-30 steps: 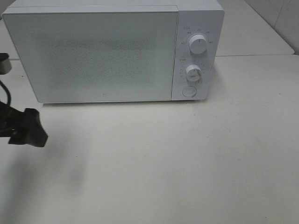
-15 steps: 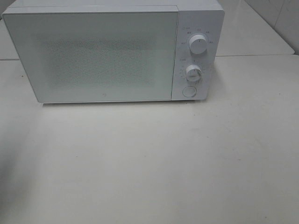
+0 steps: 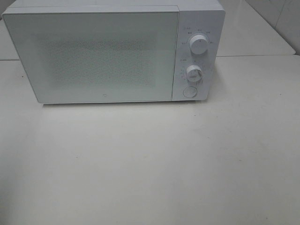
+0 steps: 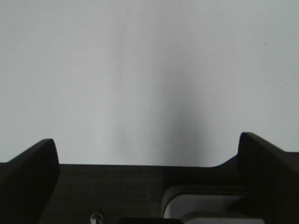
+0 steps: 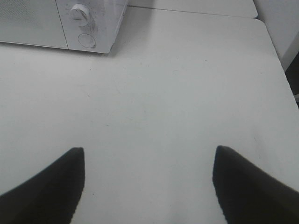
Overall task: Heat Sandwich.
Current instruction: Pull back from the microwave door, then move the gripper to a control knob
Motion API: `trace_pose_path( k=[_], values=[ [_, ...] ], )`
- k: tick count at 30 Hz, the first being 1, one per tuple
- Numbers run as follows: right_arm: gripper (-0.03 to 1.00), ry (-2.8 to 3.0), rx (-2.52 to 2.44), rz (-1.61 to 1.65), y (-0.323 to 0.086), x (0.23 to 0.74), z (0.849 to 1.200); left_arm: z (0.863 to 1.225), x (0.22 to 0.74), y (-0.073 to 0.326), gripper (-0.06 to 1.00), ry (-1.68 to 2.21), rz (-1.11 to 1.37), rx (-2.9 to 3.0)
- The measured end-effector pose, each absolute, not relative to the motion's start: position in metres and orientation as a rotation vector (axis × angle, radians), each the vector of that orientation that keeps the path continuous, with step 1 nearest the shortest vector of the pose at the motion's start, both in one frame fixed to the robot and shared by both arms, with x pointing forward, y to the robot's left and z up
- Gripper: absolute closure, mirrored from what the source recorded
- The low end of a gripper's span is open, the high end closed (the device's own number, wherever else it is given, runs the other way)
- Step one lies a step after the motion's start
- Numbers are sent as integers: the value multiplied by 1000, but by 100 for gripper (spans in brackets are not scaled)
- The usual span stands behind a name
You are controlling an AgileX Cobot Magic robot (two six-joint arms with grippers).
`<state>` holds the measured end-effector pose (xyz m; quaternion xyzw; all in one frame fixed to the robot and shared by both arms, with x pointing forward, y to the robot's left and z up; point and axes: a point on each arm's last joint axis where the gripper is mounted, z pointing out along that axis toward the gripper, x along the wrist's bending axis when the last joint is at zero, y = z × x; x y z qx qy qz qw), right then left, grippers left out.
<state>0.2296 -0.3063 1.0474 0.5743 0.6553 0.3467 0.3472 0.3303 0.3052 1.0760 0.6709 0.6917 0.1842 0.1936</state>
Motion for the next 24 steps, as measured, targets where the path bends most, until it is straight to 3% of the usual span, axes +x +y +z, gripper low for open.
trace_pose_path(
  k=[10,24],
  values=[
    [23,1700,1490,899,-306,230,1047,1065,264,300,-3,1734,796,1745],
    [23,1700,1490,899,-306,230,1047,1053,234,297,-3,1541,1010,1571]
  ],
)
